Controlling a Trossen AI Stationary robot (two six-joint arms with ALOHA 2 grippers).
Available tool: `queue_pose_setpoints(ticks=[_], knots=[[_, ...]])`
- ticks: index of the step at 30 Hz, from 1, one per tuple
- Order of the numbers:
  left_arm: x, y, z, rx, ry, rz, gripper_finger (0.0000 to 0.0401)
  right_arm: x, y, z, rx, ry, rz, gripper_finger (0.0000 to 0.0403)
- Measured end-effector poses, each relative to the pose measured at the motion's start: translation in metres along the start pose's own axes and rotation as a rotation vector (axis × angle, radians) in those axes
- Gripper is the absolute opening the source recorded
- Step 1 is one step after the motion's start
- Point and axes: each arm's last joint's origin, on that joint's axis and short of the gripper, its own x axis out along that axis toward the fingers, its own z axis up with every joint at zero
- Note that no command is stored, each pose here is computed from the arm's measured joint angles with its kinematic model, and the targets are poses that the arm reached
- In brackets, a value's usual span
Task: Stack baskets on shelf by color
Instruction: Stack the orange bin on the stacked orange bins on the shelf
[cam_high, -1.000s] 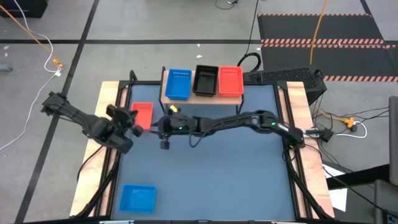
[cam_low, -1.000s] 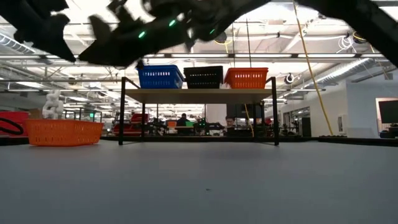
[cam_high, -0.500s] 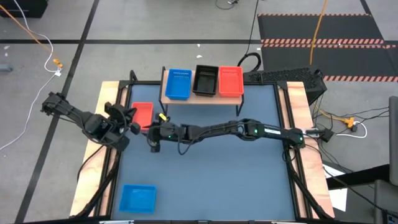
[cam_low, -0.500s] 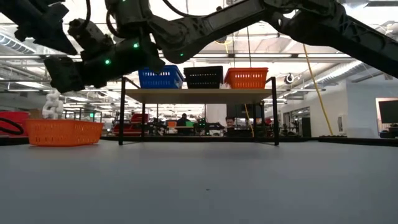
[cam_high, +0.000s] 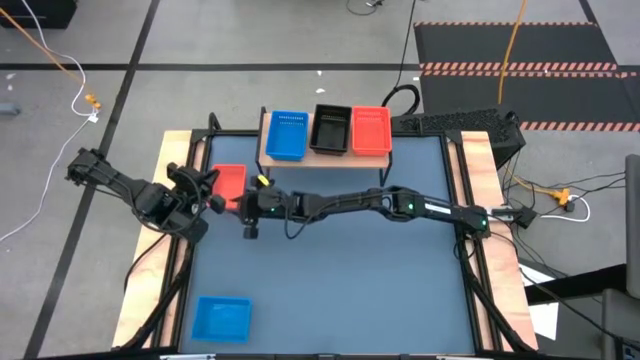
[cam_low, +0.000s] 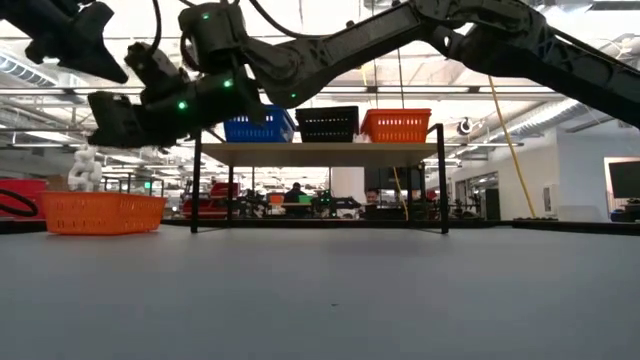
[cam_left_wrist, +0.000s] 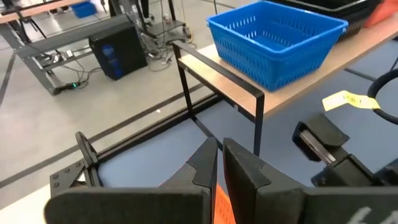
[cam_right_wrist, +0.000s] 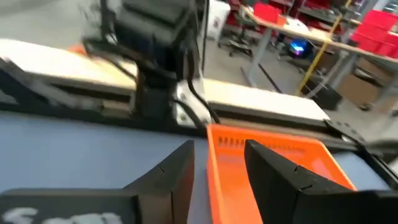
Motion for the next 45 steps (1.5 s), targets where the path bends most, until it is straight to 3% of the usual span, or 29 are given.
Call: queue_pose_setpoints(ticks=[8,13,20,30,38,45], knots=[[0.002,0.003,0.004,-0.022,-0.098,0.049,0.0031,0.002,-0.003,0.012,-0.014,-0.056,-0.005,0.0215],[0.005,0.004,0.006,-0.042,-0.12,0.092,0.0031,0.006,-0.011,-0.003,-0.01,-0.006,-0.017,0.0225],[0.007,0.004,0.007,-0.066,-0.107,0.11,0.0031,0.018,-0.019,-0.038,0.026,0.043,0.045,0.0221],[0.009,0.004,0.008,-0.081,-0.096,0.13,0.0031,0.018,-0.028,-0.048,0.0,0.089,0.117,0.0213],[0.01,0.003,0.008,-0.091,-0.088,0.123,0.0031,0.017,-0.025,-0.058,-0.037,0.163,0.141,0.0183],[0.01,0.003,0.007,-0.069,-0.068,0.118,0.0031,0.014,-0.017,-0.066,-0.08,0.26,0.169,0.0133]])
